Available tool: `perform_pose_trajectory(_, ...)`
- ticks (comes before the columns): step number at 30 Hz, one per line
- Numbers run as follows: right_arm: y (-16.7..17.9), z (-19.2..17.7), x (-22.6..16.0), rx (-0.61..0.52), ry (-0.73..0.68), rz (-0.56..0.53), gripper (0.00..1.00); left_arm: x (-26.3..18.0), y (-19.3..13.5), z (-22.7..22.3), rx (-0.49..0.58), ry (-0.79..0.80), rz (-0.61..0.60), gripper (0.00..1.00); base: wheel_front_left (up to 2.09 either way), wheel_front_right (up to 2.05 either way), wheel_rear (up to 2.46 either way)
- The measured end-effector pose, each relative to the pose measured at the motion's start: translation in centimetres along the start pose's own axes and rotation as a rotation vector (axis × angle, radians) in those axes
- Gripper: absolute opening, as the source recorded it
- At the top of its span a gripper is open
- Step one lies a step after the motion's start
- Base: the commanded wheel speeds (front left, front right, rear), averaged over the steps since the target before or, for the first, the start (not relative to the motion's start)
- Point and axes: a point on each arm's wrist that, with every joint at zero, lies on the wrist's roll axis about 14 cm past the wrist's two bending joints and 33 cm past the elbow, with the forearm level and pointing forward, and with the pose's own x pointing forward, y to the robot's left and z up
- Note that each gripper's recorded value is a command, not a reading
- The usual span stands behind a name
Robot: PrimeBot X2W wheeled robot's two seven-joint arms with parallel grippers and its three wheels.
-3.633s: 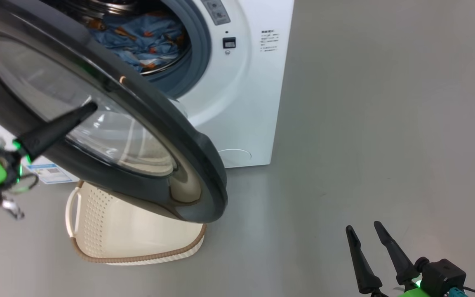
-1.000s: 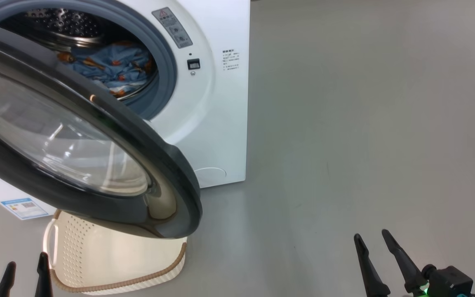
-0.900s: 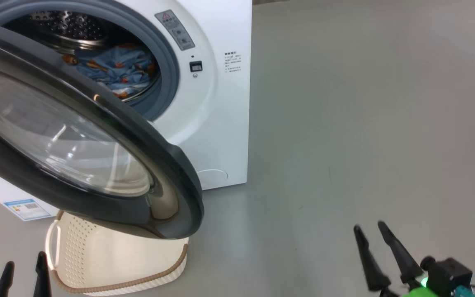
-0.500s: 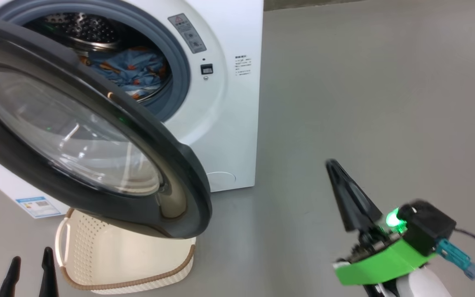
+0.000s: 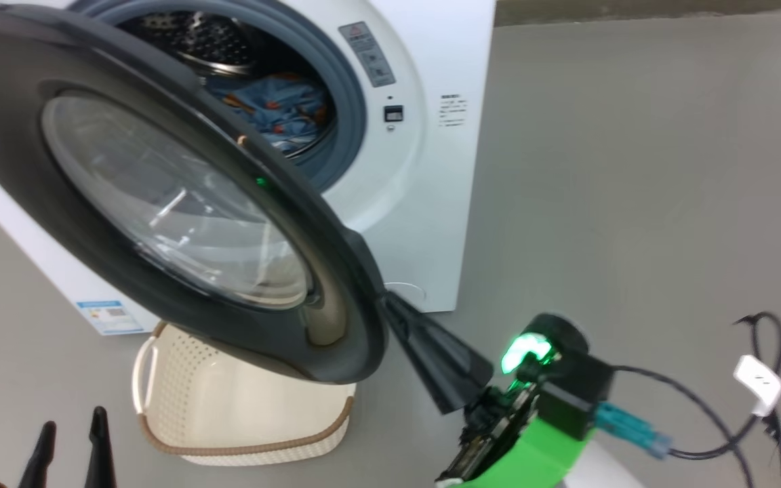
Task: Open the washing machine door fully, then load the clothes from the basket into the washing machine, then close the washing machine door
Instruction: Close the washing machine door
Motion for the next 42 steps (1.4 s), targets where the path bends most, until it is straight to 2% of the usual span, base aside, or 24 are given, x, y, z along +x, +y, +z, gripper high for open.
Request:
perform_pose_trajectory(6,2.1,-5.6,-0.6,0.109,0.161,0.046,0.00,-1.1,0.4,-0.1,-0.011,-0.001,0.022,1.00,0.00,0.00,0.00)
perform_pose_trajectory(12,3.7,-10.9,-1.9,0.158,0.327,0.087,0.00,-2.1,1.4,-0.1,-0.018,0.001,0.061,1.00,0.00,0.00,0.00)
perform_pose_trajectory(19,2.3,-13.6,-1.8,0.165,0.402,0.064,0.00,-2.7,2.6,-0.5,-0.024,0.011,0.105,1.00,0.00,0.00,0.00)
perform_pose_trajectory(23,1.0,-14.4,-1.8,0.170,0.418,0.028,0.00,-2.4,2.8,-0.4,-0.033,0.010,0.114,1.00,0.00,0.00,0.00)
perform_pose_trajectory(32,-2.7,-13.2,0.1,0.159,0.348,-0.056,0.00,-1.8,3.1,-0.6,-0.041,0.014,0.124,1.00,0.00,0.00,0.00)
perform_pose_trajectory(42,-5.2,-12.6,1.8,0.139,0.304,-0.094,0.00,-0.6,2.8,-0.5,-0.048,0.014,0.115,1.00,0.00,0.00,0.00)
